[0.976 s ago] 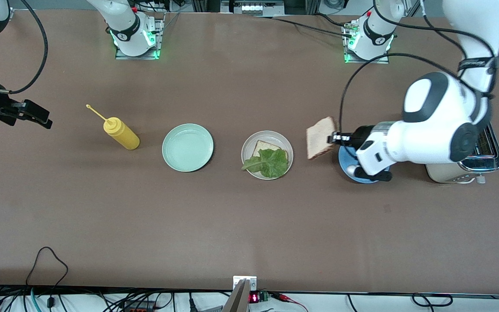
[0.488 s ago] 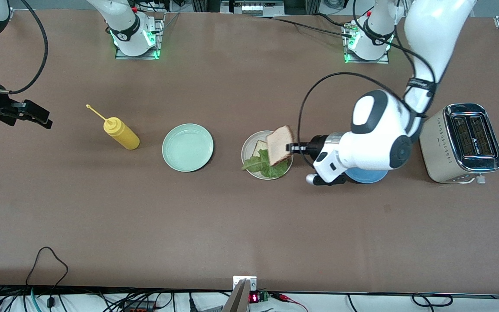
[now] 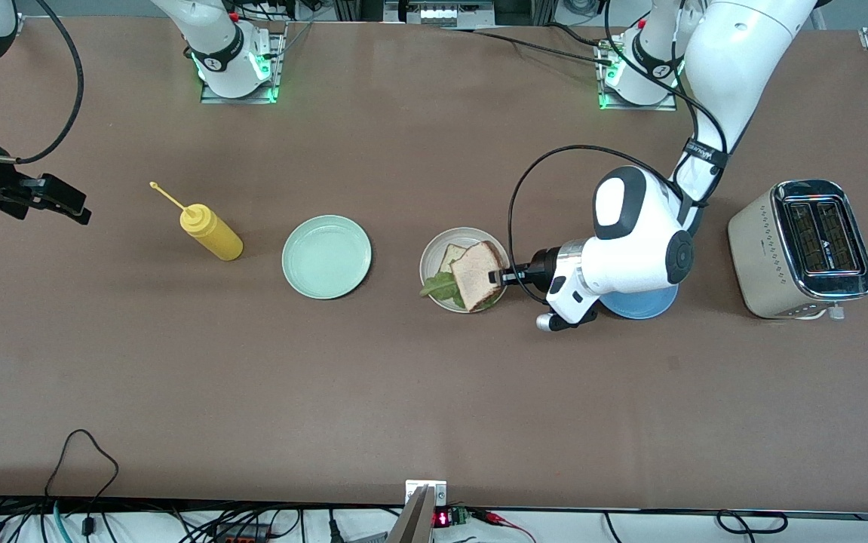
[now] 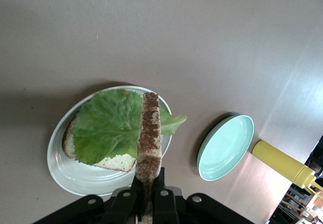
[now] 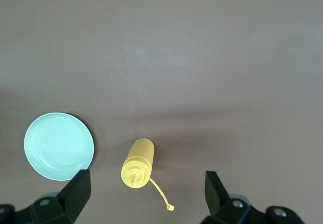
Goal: Make sandwich in beige plate with both arms
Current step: 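Carry the bread slice over the lettuce on the beige plate, then lower the bread onto the lettuce and open the left gripper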
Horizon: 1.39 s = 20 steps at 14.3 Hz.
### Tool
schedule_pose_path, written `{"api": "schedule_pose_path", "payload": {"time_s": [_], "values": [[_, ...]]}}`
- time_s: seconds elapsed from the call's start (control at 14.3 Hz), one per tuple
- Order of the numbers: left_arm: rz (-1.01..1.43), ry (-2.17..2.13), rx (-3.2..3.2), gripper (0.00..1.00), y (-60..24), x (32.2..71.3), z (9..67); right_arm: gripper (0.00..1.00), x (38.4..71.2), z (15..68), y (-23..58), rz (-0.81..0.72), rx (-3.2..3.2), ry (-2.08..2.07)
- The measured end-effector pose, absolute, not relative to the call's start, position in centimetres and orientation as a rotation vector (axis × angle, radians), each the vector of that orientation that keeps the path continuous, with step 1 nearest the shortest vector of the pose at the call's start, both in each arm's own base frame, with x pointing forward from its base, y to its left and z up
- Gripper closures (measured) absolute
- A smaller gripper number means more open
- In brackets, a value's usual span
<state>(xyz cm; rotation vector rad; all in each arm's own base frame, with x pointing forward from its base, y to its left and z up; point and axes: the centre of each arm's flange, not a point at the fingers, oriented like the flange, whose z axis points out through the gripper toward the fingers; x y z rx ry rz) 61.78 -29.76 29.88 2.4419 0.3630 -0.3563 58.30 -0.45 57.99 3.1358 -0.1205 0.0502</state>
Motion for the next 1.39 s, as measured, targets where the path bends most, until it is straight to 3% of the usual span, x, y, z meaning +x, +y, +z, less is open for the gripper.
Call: {"api": "schedule_pose_path", "payload": {"time_s": [0.49, 1.39], "values": [[-0.403, 0.2, 2.37, 0.9, -32.8, 59.7, 26.4, 0.0, 58.4, 58.0, -0.4, 0.057, 3.136, -0.12], [-0.334, -0.119, 2.344, 0.9, -30.6, 59.9, 21.4, 0.0, 59.6, 56.7, -0.9, 0.09, 3.135, -0.131]]}}
